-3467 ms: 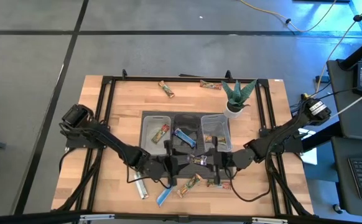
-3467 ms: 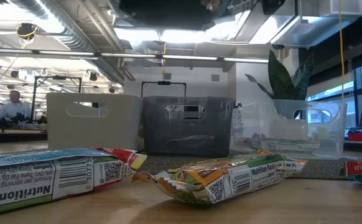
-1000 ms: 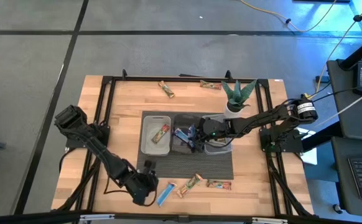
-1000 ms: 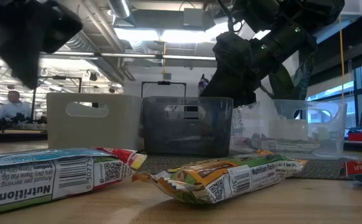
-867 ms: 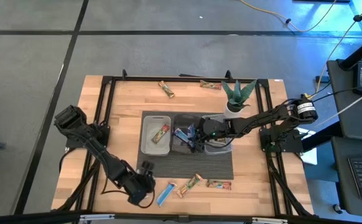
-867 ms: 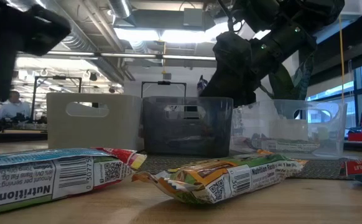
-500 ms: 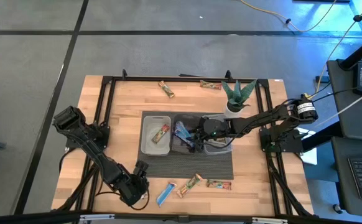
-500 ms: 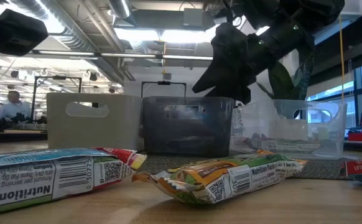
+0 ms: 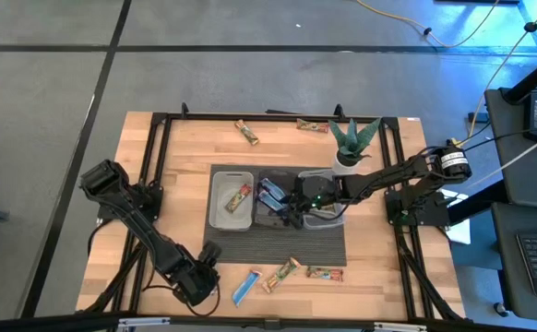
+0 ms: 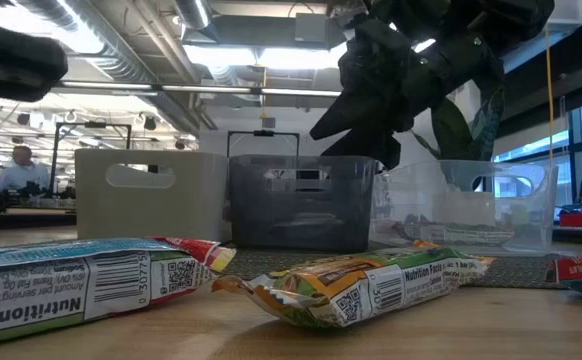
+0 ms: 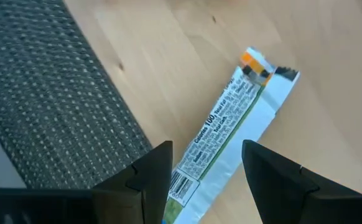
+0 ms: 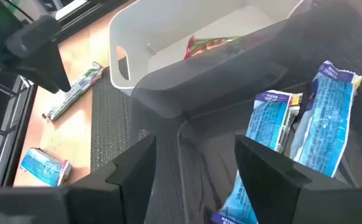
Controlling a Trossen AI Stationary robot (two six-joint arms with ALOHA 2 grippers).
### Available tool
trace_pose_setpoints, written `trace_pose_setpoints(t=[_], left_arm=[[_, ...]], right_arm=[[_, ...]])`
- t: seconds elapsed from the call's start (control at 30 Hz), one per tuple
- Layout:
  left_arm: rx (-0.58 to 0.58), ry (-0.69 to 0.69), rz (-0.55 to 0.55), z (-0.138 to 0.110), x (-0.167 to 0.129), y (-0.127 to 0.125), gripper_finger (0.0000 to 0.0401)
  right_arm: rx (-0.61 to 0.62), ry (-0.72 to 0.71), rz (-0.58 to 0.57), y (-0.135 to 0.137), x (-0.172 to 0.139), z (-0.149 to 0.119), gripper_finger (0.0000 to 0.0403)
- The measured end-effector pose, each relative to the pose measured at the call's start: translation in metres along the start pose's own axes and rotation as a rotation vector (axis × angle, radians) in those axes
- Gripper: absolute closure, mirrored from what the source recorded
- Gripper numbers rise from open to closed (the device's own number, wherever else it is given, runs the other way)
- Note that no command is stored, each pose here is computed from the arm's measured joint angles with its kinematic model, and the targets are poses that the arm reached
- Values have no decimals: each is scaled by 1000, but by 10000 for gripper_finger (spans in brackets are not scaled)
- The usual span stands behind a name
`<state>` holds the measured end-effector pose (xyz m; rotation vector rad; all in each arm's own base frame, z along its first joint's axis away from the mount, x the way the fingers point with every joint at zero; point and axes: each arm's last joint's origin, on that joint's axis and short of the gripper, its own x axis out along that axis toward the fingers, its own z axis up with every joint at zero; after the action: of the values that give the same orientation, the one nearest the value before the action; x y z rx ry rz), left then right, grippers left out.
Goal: Pick and place Granola Bars by type
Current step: Put the orange granola bar into the transparent bin
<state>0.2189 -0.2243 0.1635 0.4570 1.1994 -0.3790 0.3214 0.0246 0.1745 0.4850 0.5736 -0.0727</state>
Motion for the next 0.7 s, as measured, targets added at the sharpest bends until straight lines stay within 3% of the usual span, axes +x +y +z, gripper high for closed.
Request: trace_pose_setpoints(t=[0.33,0.57,0.7], left_arm=[[61,77,-46,-3,20,-5,214],[37,89,-49,-2,24,-5,215],[-1,90,-43,-2,25,-5,225]], right_arm=[[2,0,0,0,0,0,182],[-6,21,37,2,0,-1,182],[-70,23,75,8,-2,-2,182]])
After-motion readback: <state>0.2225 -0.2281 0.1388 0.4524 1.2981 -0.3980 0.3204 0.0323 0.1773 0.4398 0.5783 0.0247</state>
